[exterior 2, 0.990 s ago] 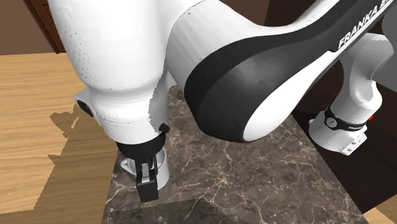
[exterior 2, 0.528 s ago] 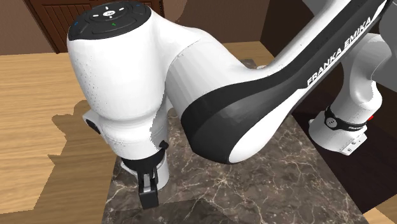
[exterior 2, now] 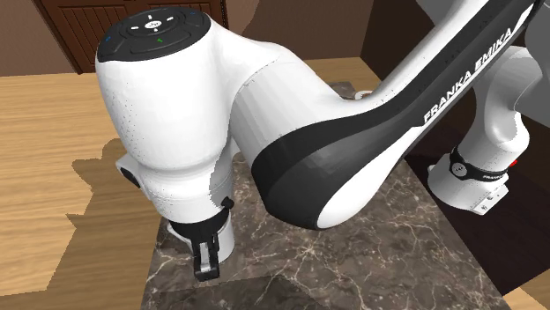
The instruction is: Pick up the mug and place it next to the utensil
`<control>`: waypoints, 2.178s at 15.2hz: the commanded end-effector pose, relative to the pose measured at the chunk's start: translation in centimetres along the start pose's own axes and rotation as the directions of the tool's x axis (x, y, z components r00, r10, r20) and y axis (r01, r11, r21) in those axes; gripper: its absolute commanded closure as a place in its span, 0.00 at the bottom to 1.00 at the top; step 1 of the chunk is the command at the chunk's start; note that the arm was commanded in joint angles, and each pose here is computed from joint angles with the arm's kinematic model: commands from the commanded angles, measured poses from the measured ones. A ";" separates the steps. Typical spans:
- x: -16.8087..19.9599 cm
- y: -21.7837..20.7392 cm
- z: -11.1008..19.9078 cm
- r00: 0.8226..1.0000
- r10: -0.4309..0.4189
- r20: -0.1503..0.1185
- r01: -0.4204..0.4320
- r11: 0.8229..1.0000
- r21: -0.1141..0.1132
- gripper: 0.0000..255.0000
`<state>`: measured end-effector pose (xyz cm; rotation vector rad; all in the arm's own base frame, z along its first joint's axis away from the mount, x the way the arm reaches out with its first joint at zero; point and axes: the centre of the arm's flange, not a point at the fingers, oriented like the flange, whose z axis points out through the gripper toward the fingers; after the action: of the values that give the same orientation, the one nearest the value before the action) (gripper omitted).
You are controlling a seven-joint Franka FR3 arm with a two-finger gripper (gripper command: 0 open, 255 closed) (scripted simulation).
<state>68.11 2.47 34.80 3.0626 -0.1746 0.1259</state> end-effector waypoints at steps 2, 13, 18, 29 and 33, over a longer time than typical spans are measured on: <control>0.0 0.0 0.0 1.000 0.000 0.000 0.000 1.000 0.000 1.00; 0.2 0.1 -2.1 1.000 0.000 0.000 0.000 1.000 0.000 1.00; 0.4 0.3 -4.7 1.000 0.000 0.000 0.000 1.000 0.000 1.00; 0.9 0.7 -10.5 1.000 0.000 0.000 0.000 1.000 0.000 1.00; 1.1 0.8 -12.6 1.000 0.000 0.000 0.000 1.000 0.000 1.00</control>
<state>68.01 2.42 46.95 3.0626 -0.1746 0.1260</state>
